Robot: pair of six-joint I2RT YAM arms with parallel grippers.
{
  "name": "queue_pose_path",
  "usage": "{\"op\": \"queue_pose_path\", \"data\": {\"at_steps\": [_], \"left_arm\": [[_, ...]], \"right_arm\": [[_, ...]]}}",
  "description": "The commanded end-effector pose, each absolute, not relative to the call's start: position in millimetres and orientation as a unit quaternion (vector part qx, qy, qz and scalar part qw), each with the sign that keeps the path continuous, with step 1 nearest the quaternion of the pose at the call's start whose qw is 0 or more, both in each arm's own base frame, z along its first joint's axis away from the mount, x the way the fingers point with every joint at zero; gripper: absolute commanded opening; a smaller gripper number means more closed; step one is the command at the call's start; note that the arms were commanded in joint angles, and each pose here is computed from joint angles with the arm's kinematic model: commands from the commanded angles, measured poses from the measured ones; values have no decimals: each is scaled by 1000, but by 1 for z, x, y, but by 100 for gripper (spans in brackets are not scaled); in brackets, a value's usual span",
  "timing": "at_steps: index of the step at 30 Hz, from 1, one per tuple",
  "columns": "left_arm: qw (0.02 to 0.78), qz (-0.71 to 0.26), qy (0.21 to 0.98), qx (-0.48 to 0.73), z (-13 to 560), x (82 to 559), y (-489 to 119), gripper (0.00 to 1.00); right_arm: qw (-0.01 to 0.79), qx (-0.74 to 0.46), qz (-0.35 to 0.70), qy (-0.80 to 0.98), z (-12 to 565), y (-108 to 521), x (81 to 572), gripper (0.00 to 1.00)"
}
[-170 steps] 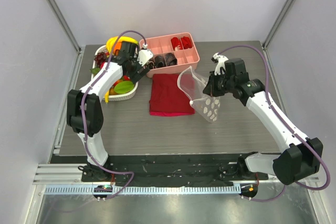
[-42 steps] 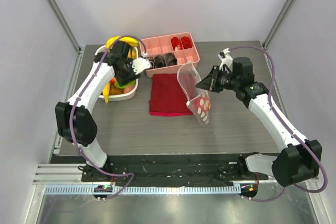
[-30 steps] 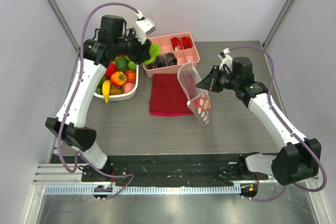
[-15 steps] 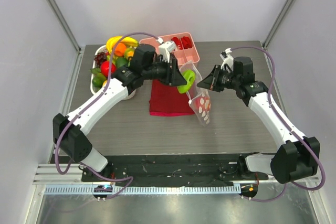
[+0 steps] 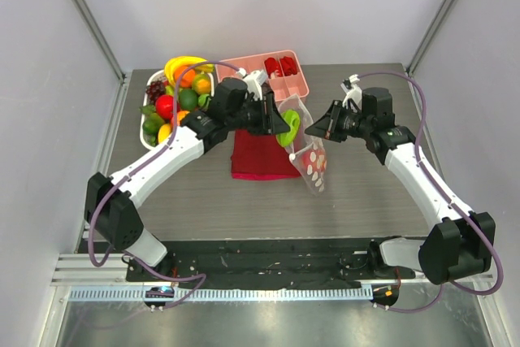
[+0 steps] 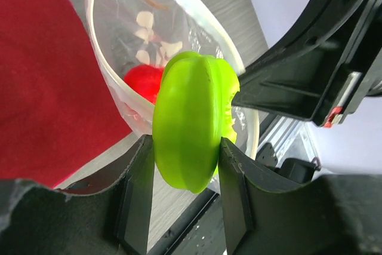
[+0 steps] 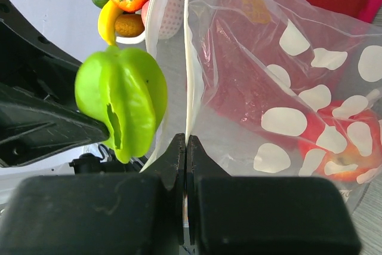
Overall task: Place the food in the zip-top bag and seal the zipper
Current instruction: Place the fake fruit in the zipper food storage bag.
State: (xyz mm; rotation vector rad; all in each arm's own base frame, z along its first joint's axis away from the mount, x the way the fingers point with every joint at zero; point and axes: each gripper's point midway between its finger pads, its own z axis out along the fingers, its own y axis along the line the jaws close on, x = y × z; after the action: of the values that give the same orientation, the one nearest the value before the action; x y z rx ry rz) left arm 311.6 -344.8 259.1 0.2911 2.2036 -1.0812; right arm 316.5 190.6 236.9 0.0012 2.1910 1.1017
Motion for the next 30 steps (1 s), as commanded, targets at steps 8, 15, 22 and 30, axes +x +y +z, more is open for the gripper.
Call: {"op": "queue_pose_path", "data": {"at_steps": [8, 15, 22, 30], "left_arm": [[422, -454, 779, 90, 355, 330, -357, 29], [388, -436, 809, 74, 310, 338, -371, 30], [369, -373, 848, 75, 267, 337, -358, 37], [370, -355, 846, 147, 279, 326, -352, 93]], "right_arm": [[359, -9, 436, 825, 249, 191, 313, 1], [363, -6, 438, 822, 254, 192, 316, 1], [363, 6, 437, 823, 255, 189, 320, 1], [365, 4, 441, 820, 259, 189, 322, 1]]}}
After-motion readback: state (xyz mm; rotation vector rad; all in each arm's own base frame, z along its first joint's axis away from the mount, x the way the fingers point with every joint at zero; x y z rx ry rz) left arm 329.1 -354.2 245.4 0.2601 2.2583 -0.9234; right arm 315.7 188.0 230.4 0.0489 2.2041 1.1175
